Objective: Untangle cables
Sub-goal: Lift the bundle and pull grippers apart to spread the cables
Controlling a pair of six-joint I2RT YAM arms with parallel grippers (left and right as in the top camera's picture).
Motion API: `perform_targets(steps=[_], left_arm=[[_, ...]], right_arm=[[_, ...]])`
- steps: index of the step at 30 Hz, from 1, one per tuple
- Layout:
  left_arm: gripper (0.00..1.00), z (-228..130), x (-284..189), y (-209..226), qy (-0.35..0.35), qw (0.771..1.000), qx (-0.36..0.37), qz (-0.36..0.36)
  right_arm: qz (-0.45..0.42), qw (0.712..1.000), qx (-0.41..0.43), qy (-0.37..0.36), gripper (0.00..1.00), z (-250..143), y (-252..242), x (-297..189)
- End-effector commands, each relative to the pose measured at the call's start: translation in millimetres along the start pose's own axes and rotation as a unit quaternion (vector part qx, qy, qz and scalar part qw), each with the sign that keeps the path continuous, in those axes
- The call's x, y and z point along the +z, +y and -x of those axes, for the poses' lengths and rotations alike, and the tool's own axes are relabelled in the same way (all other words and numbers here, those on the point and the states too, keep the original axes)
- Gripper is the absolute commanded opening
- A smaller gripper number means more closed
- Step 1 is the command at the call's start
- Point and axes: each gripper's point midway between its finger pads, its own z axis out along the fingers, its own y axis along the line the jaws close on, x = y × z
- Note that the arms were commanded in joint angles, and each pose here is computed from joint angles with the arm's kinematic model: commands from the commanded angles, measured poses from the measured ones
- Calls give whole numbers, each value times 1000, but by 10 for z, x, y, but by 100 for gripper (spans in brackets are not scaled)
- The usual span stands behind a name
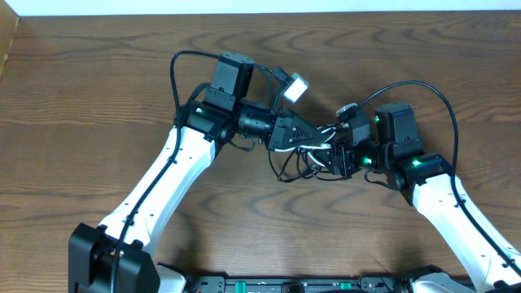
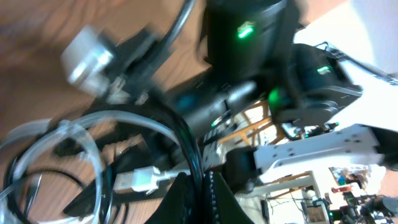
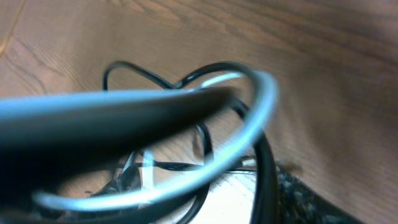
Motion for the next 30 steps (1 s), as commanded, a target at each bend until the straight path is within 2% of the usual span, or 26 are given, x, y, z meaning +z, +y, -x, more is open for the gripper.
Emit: perform_targets(steps=[1,4,5,8,9,10,11,12,13,14,15,18,21,23,30], left_arm=[[7,95,-45,-334,-4,997,2,-75],[7,130,-49,-360,-6,997,5,-81],[7,136,-46,-333,-8,997,4,-73],[7,136,-26,-79,-19,1000,-7,-2],[7,106,-32,88,-20,999,-16,44],[7,32,-76,366,-18,992,-36,124],[7,-54,-150,604,-13,979,-60,195],[8,-213,-327,929,0,950,-91,300],[8,-367,-498,1140,17,920,-112,375],[8,-456,-611,1244,27,901,-122,416],[7,-598,-777,1367,47,871,-136,470],[8,-883,-1129,1491,93,807,-156,562],[8,-1034,-1329,1498,121,771,-165,603],[7,-1065,-1390,1501,127,760,-165,615],[7,-1062,-1410,1507,126,756,-165,620]], right_arm=[[-12,1000,2,3,38,31,-35,44],[-39,999,24,15,7,-30,-172,110],[-52,998,39,18,1,-49,-231,127],[-96,992,74,35,1,-153,-416,164],[-104,991,79,40,1,-183,-450,170],[-115,989,83,48,1,-231,-494,174],[-124,987,85,53,1,-261,-526,172],[-140,984,88,60,1,-304,-579,154],[-166,980,90,68,1,-355,-664,119],[-182,976,91,71,1,-381,-713,97],[-210,970,91,77,1,-421,-801,54],[-296,947,92,86,1,-504,-1081,-123],[-371,916,134,76,1,-558,-1355,-348],[-398,901,159,67,1,-576,-1490,-466],[-422,877,224,54,1,-654,-1791,-729]])
